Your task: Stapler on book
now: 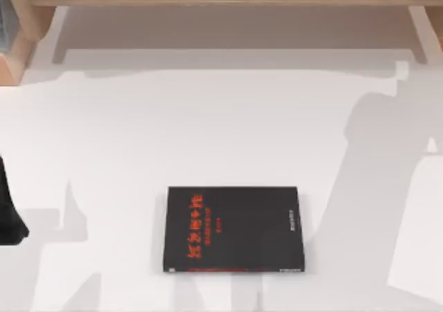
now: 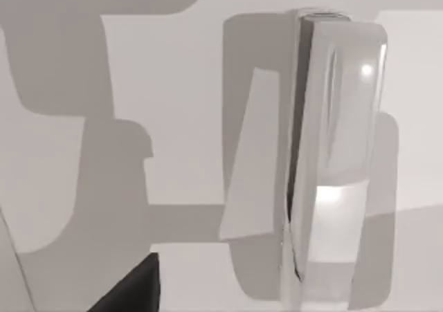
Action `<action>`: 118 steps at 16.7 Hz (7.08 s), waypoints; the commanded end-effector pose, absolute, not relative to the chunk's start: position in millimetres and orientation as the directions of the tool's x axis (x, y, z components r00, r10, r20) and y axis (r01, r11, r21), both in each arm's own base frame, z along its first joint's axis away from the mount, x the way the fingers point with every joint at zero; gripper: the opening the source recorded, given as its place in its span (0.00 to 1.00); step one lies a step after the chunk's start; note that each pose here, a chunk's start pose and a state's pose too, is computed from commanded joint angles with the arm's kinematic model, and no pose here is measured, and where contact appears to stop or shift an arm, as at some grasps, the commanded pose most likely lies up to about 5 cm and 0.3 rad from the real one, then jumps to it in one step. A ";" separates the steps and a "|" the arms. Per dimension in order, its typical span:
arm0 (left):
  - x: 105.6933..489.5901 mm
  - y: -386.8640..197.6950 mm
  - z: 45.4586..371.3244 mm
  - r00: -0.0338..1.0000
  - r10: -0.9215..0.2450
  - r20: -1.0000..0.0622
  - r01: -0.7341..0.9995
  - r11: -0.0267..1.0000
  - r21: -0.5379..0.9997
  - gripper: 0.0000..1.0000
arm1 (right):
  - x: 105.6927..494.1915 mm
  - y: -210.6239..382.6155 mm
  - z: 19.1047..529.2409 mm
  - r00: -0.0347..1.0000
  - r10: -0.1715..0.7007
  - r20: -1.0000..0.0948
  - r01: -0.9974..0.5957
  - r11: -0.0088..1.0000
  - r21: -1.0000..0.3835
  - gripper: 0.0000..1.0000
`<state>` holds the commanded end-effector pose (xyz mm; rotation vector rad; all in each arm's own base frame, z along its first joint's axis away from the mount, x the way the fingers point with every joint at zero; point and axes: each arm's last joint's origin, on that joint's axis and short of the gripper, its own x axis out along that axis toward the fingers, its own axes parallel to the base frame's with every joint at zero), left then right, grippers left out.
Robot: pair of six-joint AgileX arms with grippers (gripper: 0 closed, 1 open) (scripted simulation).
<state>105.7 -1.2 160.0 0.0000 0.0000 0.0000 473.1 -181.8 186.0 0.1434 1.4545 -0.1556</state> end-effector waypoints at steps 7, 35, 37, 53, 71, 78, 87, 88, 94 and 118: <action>105.7 -1.2 160.0 1.000 0.000 0.000 0.000 1.000 0.000 1.00 | 445.6 -179.8 172.5 0.093 -0.012 -0.996 0.192 0.981 0.006 1.00; 105.7 -1.2 160.0 1.000 0.000 0.000 0.000 1.000 0.000 1.00 | 484.9 -176.7 136.4 0.098 -0.017 -0.995 0.195 0.981 0.003 0.32; 105.7 -1.2 160.0 1.000 0.000 0.000 0.000 1.000 0.000 1.00 | 484.9 -176.7 136.4 0.098 -0.017 -0.995 0.195 0.981 0.003 0.17; 105.7 -1.2 160.0 1.000 0.000 0.000 0.000 1.000 0.000 1.00 | 473.2 -183.0 167.8 0.124 -0.028 -0.992 0.252 0.968 0.004 0.00; 105.7 -1.2 160.0 1.000 0.000 0.000 0.000 1.000 0.000 1.00 | 397.0 97.9 271.2 0.184 -0.014 -0.983 0.331 0.942 0.049 0.00; 105.7 -1.2 160.0 1.000 0.000 0.000 0.000 1.000 0.000 1.00 | 322.6 256.5 216.5 0.123 -0.001 -0.992 0.120 0.993 0.014 0.00; 105.7 -1.2 160.0 1.000 0.000 0.000 0.000 1.000 0.000 1.00 | 268.2 318.5 186.7 0.107 0.001 -0.994 0.006 1.000 0.001 0.00; 105.7 -1.2 160.0 1.000 0.000 0.000 0.000 1.000 0.000 1.00 | 268.2 318.5 186.7 0.107 0.001 -0.994 0.006 1.000 0.001 0.00; 105.7 -1.2 160.0 1.000 0.000 0.000 0.000 1.000 0.000 1.00 | 270.1 318.3 173.0 0.108 0.003 -0.994 0.008 1.000 0.004 0.00; 105.7 -1.2 160.0 1.000 0.000 0.000 0.000 1.000 0.000 1.00 | 270.7 318.7 156.8 0.107 0.001 -0.994 0.006 1.000 0.001 1.00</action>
